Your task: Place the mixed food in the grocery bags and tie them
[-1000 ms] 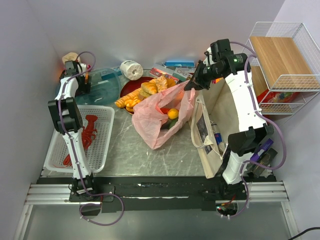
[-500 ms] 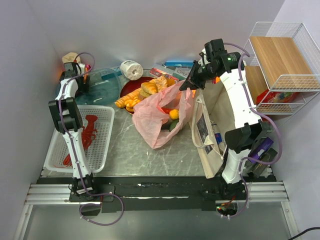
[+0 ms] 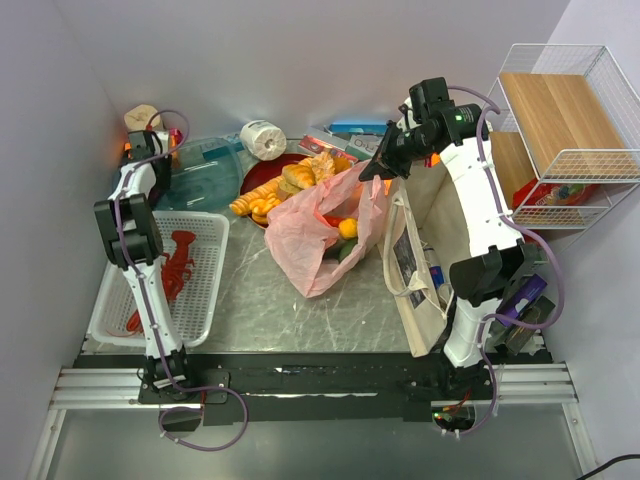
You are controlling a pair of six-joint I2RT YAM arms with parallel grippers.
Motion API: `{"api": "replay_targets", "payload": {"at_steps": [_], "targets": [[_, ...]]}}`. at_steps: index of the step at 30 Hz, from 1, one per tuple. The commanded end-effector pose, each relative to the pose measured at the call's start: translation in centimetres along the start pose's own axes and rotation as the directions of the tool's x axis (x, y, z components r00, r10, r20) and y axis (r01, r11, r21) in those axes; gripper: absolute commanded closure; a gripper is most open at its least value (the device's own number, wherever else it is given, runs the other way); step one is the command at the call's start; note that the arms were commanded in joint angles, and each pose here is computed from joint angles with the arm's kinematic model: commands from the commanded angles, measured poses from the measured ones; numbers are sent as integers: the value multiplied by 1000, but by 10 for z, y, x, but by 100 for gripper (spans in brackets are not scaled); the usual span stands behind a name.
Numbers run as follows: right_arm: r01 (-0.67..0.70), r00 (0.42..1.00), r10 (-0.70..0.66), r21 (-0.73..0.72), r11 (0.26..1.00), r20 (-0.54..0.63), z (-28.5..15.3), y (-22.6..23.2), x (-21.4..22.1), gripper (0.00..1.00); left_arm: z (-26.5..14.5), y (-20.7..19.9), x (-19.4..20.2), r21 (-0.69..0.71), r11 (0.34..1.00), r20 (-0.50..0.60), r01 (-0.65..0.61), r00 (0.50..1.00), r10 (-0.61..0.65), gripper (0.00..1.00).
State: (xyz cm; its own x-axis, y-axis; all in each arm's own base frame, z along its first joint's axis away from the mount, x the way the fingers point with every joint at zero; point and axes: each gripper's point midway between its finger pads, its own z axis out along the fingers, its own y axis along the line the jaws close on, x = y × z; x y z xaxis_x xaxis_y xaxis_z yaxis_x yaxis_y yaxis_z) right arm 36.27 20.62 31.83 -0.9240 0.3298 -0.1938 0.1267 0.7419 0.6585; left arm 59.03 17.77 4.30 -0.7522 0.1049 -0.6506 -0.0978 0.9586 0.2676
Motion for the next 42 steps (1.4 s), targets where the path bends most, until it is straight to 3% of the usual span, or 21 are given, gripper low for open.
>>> {"api": "replay_targets", "payload": {"at_steps": [1, 8, 16, 20, 21, 22, 23, 24, 25, 26, 27, 28, 29, 30, 35, 42], "targets": [[-6, 1000, 7, 21, 1000, -17, -13, -2, 15, 100, -38, -13, -23, 55, 998, 55, 14, 998, -17, 52], [38, 999, -39, 42, 998, 18, -21, -6, 14, 100, -103, -25, -86, 163, 980, 208, 110, 968, -143, 63], [104, 988, -105, 13, 994, 117, -29, 5, -1, 100, -240, -66, -197, 353, 935, 501, 11, 842, -199, 66], [155, 967, -151, -3, 988, 205, -34, 14, -17, 100, -329, -123, -223, 589, 807, 547, -52, 761, -350, 69], [180, 956, -173, -6, 984, 236, -36, 16, -24, 100, -368, -133, -226, 631, 770, 569, -94, 731, -377, 70], [199, 950, -191, -7, 980, 245, -35, 18, -24, 100, -390, -152, -220, 697, 701, 557, -153, 731, -395, 70], [205, 944, -203, 19, 979, 260, -33, 12, -24, 100, -395, -197, -196, 781, 607, 475, -150, 774, -419, 70], [233, 932, -231, 28, 972, 280, -33, 11, -26, 100, -439, -206, -198, 795, 559, 529, -236, 720, -449, 71], [270, 909, -262, 20, 963, 324, -32, 17, -33, 100, -457, -223, -188, 817, 507, 529, -275, 708, -468, 71], [282, 896, -280, 46, 958, 345, -32, 12, -33, 100, -448, -258, -150, 876, 428, 427, -222, 769, -475, 71], [300, 883, -299, 56, 952, 361, -32, 11, -35, 100, -495, -254, -151, 857, 402, 505, -321, 679, -533, 70], [325, 863, -316, 46, 945, 394, -34, 15, -40, 100, -505, -261, -136, 866, 373, 496, -335, 672, -549, 70], [335, 859, -325, 47, 941, 396, -34, 13, -37, 100, -495, -282, -101, 905, 318, 419, -284, 726, -545, 69], [359, 846, -348, 50, 932, 405, -36, 14, -36, 100, -518, -281, -91, 903, 286, 430, -322, 707, -562, 69], [426, 787, -368, -4, 905, 494, -49, 23, -29, 100, -536, -334, -9, 920, 183, 392, -347, 789, -473, 70], [461, 759, -385, -16, 887, 525, -58, 22, -10, 100, -536, -368, 25, 929, 140, 365, -342, 793, -488, 69]]}}
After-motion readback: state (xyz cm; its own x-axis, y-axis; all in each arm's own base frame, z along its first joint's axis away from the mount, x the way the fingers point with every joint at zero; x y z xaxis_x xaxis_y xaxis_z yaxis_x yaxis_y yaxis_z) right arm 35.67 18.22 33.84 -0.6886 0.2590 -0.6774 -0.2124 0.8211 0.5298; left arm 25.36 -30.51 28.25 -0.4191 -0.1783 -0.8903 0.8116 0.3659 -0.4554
